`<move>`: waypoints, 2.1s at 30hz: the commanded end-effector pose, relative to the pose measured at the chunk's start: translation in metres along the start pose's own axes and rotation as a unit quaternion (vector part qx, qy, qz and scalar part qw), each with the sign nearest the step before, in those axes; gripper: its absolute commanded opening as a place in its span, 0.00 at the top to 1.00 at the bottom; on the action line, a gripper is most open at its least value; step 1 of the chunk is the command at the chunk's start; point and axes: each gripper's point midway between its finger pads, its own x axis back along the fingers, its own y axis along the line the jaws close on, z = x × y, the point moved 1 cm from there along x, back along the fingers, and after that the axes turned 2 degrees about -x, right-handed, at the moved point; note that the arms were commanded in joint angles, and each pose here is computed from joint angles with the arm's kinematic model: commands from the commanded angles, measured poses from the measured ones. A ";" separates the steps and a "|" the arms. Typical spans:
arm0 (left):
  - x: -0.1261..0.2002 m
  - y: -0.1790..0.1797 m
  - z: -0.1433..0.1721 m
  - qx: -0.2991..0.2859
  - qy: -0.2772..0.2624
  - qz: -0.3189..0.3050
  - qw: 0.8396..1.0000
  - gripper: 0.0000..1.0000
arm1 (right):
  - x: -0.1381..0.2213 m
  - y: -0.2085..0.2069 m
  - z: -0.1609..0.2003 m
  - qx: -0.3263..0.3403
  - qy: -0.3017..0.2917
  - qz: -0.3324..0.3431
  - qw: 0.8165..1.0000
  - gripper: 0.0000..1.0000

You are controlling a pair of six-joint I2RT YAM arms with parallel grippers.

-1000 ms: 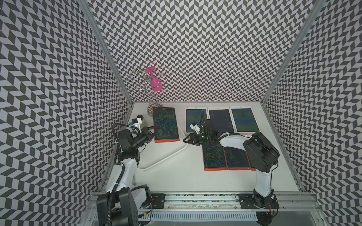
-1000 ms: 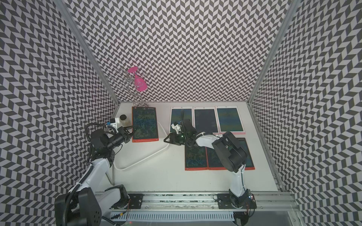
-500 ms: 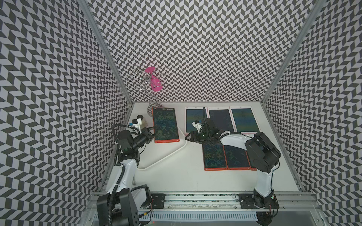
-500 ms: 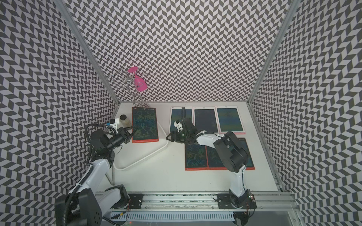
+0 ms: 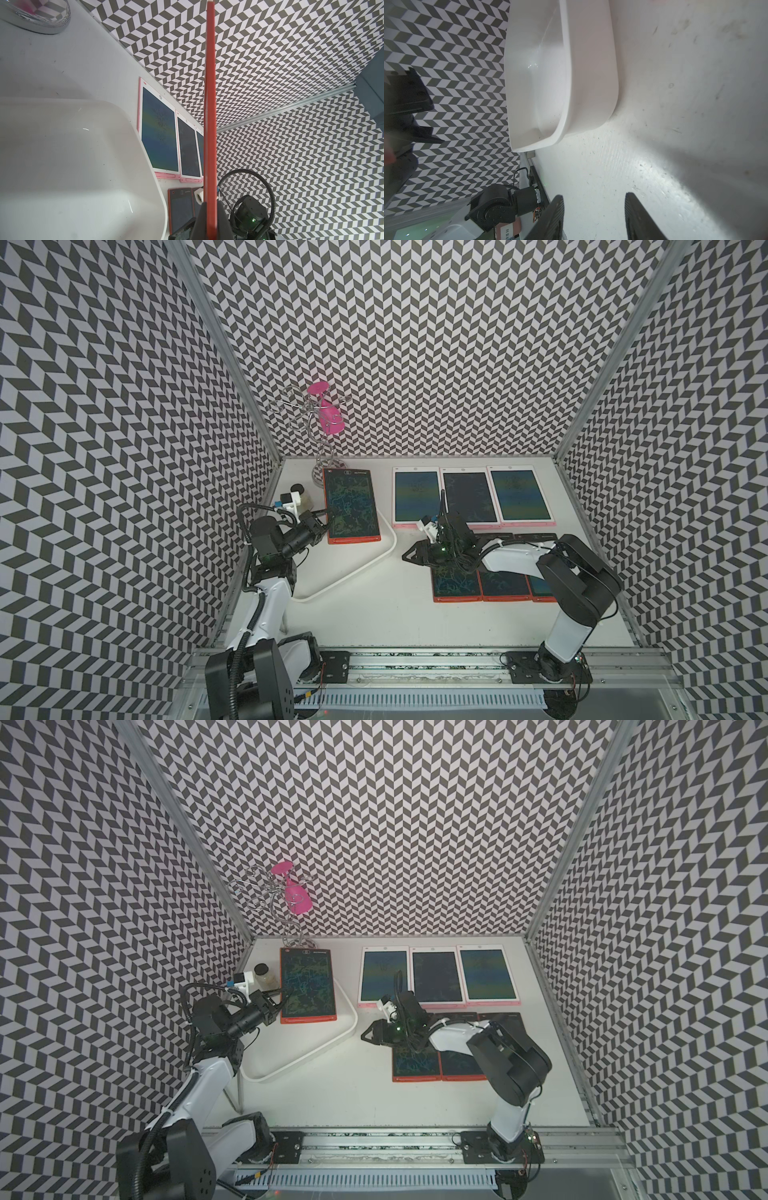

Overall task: Take out the writing tablet from the storage box
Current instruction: Adjust the storage box at the center of the board, then place the writing tablet at the center of the board.

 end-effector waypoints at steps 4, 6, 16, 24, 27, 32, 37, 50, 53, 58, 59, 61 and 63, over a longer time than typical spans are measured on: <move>0.002 -0.009 -0.002 -0.018 -0.001 0.008 1.000 1.00 | -0.020 0.013 -0.004 0.014 -0.002 -0.037 0.999 0.60; 0.002 -0.009 -0.002 -0.018 -0.002 0.008 1.000 1.00 | -0.025 0.014 -0.005 0.014 0.003 -0.040 0.999 0.63; 0.004 -0.014 -0.001 -0.021 0.001 0.012 1.000 1.00 | -0.054 0.019 -0.029 0.017 0.018 -0.049 0.999 0.67; 0.007 -0.014 0.006 -0.018 0.007 0.011 1.000 1.00 | -0.073 0.026 -0.059 0.022 0.009 -0.052 0.998 0.68; 0.008 -0.012 0.010 -0.013 0.010 0.010 1.000 1.00 | -0.079 0.026 -0.073 0.021 0.003 -0.054 0.998 0.68; 0.010 -0.012 0.014 -0.013 0.011 0.010 1.000 1.00 | -0.082 0.019 -0.096 0.015 -0.006 -0.058 0.998 0.68; 0.010 -0.009 0.016 -0.010 0.013 0.007 1.000 1.00 | -0.086 0.008 -0.120 0.014 -0.010 -0.051 0.999 0.68; 0.013 -0.009 0.023 -0.011 0.019 0.007 1.000 1.00 | -0.096 0.017 -0.150 0.021 -0.008 -0.067 0.997 0.64; 0.014 -0.008 0.025 -0.010 0.022 0.005 1.000 1.00 | -0.088 0.020 -0.155 0.032 -0.016 -0.055 0.998 0.63; 0.015 -0.010 0.030 -0.015 0.027 0.005 1.000 1.00 | -0.055 0.019 -0.160 0.050 -0.040 -0.027 0.998 0.62; 0.015 -0.010 0.031 -0.017 0.030 0.007 0.999 1.00 | -0.046 0.018 -0.160 0.052 -0.045 -0.020 0.997 0.62; 0.012 -0.013 0.036 -0.023 0.036 0.009 0.999 1.00 | -0.023 0.016 -0.161 0.059 -0.054 -0.005 0.997 0.62; 0.007 -0.016 0.043 -0.028 0.045 0.011 0.999 1.00 | 0.001 0.013 -0.158 0.062 -0.064 0.010 0.996 0.62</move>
